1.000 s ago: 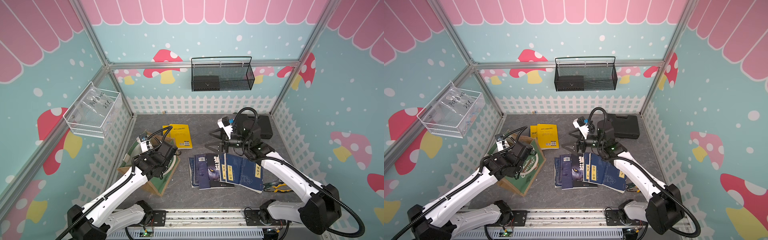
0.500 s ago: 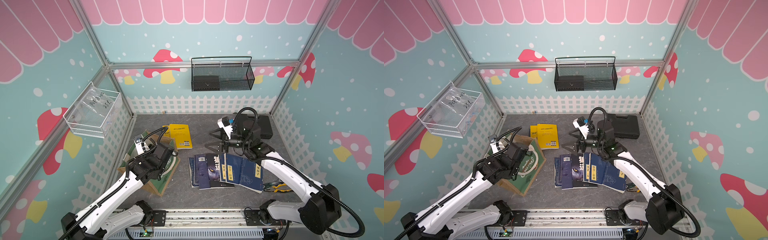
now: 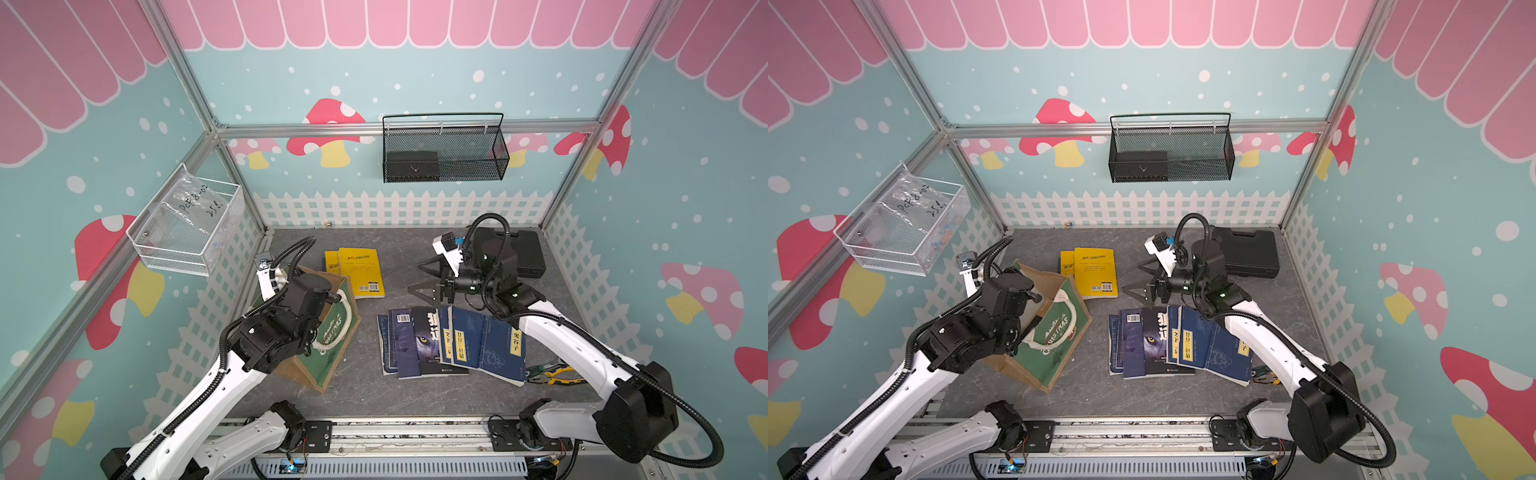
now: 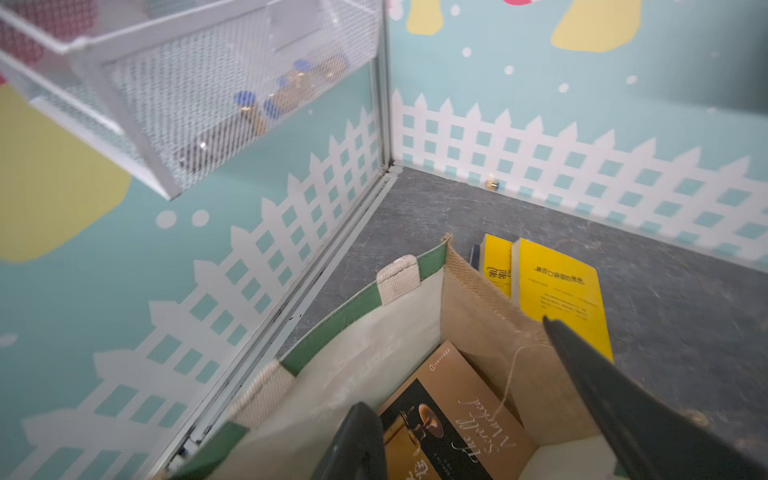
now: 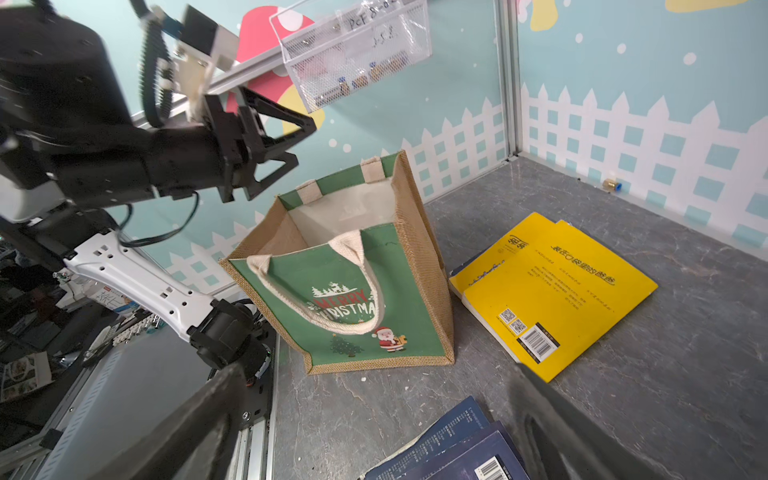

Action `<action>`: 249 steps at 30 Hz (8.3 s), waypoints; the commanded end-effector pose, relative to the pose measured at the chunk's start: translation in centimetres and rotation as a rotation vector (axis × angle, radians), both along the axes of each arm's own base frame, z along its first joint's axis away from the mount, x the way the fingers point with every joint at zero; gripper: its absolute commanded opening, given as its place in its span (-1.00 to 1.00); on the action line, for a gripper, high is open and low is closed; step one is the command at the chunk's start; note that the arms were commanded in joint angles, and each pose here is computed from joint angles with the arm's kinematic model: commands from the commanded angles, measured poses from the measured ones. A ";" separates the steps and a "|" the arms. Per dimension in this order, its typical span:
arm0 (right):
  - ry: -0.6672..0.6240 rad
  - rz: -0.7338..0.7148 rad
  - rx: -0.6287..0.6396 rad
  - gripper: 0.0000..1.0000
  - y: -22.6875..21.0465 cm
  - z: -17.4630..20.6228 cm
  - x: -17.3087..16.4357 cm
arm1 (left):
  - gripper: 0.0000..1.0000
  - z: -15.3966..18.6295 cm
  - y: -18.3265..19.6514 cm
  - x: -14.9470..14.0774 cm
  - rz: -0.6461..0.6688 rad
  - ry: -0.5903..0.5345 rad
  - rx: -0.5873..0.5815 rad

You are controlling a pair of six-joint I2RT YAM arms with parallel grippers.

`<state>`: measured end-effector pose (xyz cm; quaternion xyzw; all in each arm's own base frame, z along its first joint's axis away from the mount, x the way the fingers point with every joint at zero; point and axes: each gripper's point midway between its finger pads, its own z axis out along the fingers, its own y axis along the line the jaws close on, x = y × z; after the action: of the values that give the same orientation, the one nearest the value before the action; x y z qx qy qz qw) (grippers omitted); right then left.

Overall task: Put the books into the canvas bag
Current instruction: Place the book in the canvas bag, then pick up the book from the book, then place the book in the canvas bag.

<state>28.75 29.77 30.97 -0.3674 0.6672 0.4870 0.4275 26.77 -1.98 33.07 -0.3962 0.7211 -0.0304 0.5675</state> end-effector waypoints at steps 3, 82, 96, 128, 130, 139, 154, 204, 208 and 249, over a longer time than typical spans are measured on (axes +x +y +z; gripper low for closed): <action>0.097 -0.056 -0.060 0.99 1.0 -3.5 3.8 | 0.76 1.7 -2.9 1.9 -0.194 0.065 0.104; 0.810 -0.847 -0.094 0.99 -22.3 -23.8 -2.0 | 0.99 -22.3 -41.9 -2.7 -1.541 0.612 -0.243; 0.771 -0.716 -0.101 0.99 -18.0 -23.0 -2.6 | 0.35 -23.2 -40.8 -2.3 -1.516 0.619 -0.377; 0.056 -0.168 0.233 0.99 -11.8 -7.2 -5.4 | -1.00 -4.3 -31.3 -4.7 -1.832 0.147 0.002; 0.045 -0.118 0.244 0.99 -10.7 -6.6 -5.9 | -1.00 -3.1 -31.2 -5.3 -1.858 0.097 -0.021; -0.056 0.141 0.339 -0.79 -8.7 -2.0 -9.7 | -1.00 -3.2 -29.3 -6.0 -1.836 0.116 -0.033; -0.037 0.486 0.257 -1.00 -4.8 -1.8 -13.0 | 0.59 -2.0 -24.3 -10.6 -1.992 0.433 0.169; 0.141 0.042 -0.055 0.94 -2.4 -9.4 -2.5 | -1.00 3.2 2.9 -3.7 -0.074 0.021 -0.142; 0.144 0.034 -0.056 0.94 -2.5 -9.4 -2.5 | -1.00 1.1 2.1 -2.8 -0.067 0.049 -0.189; 0.146 -0.005 -0.075 0.94 -3.1 -9.3 -1.8 | 0.15 -7.5 0.4 1.2 0.013 0.120 -0.293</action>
<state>26.69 26.89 20.50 -0.3356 0.7238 0.4912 0.3496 28.36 -2.16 24.98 -0.4791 0.7455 -0.1082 0.4505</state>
